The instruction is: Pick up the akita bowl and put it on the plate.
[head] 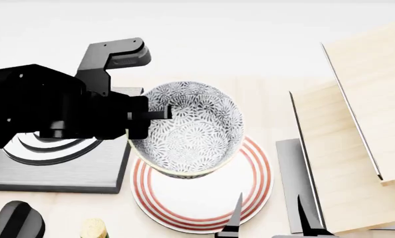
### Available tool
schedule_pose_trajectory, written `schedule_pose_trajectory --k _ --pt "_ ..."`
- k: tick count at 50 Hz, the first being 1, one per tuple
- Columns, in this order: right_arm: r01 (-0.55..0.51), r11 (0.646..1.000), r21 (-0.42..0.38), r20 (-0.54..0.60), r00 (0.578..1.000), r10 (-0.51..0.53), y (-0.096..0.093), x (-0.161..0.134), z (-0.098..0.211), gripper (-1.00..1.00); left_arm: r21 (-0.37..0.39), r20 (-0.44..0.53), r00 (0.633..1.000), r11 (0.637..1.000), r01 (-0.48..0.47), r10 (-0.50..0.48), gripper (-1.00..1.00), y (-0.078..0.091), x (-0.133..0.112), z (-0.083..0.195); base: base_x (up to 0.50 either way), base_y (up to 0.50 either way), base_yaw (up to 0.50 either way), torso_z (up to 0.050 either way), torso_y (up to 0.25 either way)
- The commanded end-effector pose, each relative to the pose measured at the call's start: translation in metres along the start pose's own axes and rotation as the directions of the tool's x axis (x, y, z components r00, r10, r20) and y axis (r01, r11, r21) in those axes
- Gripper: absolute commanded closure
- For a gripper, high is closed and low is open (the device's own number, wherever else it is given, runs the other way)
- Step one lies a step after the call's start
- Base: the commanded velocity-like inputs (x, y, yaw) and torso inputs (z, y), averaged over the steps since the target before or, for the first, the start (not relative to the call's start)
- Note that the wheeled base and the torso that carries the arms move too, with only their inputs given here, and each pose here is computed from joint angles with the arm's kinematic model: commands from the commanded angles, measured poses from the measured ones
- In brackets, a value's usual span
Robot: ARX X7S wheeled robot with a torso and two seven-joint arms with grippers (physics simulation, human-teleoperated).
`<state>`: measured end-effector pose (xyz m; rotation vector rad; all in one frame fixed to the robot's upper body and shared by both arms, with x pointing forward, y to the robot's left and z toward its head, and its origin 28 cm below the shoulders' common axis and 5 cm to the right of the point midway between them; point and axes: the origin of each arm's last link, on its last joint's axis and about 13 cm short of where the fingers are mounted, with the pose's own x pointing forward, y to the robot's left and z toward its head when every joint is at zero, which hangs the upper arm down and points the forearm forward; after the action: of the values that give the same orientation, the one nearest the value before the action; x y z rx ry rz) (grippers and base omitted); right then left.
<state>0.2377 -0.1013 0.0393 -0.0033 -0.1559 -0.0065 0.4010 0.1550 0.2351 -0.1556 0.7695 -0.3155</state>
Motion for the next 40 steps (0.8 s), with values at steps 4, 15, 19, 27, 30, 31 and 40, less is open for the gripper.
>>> schedule_pose_trajectory --k 4,15,19,27,30,31,40 --pt "0.004 1.0 0.001 -0.003 1.0 -0.004 -0.0011 0.0 -0.0009 -1.0 -0.036 0.006 0.998 0.998 0.059 -0.059 1.0 -0.0051 0.0049 -0.0043 0.0 0.0 0.0 0.0 0.003" --pt "0.001 1.0 -0.001 -0.004 1.0 -0.001 -0.0007 0.0003 -0.0015 -1.0 -0.003 0.014 1.0 1.0 0.025 -0.025 1.0 -0.0065 0.008 -0.0068 0.0 0.0 0.0 0.0 -0.027" --pt "0.002 1.0 0.002 -0.004 1.0 -0.002 -0.0014 -0.0001 -0.0011 -1.0 0.01 0.019 1.0 1.0 0.023 -0.023 1.0 -0.0068 0.01 -0.0085 0.0 0.0 0.0 0.003 -0.199" --pt "0.005 1.0 0.002 -0.005 1.0 -0.005 -0.0017 0.0006 -0.0017 -1.0 -0.035 0.011 0.997 0.996 0.079 -0.079 1.0 -0.007 0.0091 -0.0084 0.0 0.0 0.0 0.001 -0.006" --pt "0.005 1.0 0.002 -0.007 1.0 -0.005 -0.0016 0.0006 -0.0018 -1.0 -0.026 0.014 0.997 0.997 0.078 -0.078 1.0 -0.0066 0.0094 -0.0084 0.0 0.0 0.0 0.0 0.0" --pt "0.005 1.0 0.001 -0.007 1.0 -0.005 -0.0015 0.0007 -0.0018 -1.0 -0.004 0.024 0.998 0.998 0.06 -0.06 1.0 -0.0064 0.01 -0.008 0.0 0.0 0.0 0.0 0.0" --pt "0.004 1.0 0.001 -0.009 1.0 -0.004 -0.0013 0.0005 -0.0027 -1.0 -0.035 0.02 0.996 0.996 0.082 -0.082 1.0 -0.0061 0.0109 -0.0094 0.0 0.0 0.0 0.004 -0.106"
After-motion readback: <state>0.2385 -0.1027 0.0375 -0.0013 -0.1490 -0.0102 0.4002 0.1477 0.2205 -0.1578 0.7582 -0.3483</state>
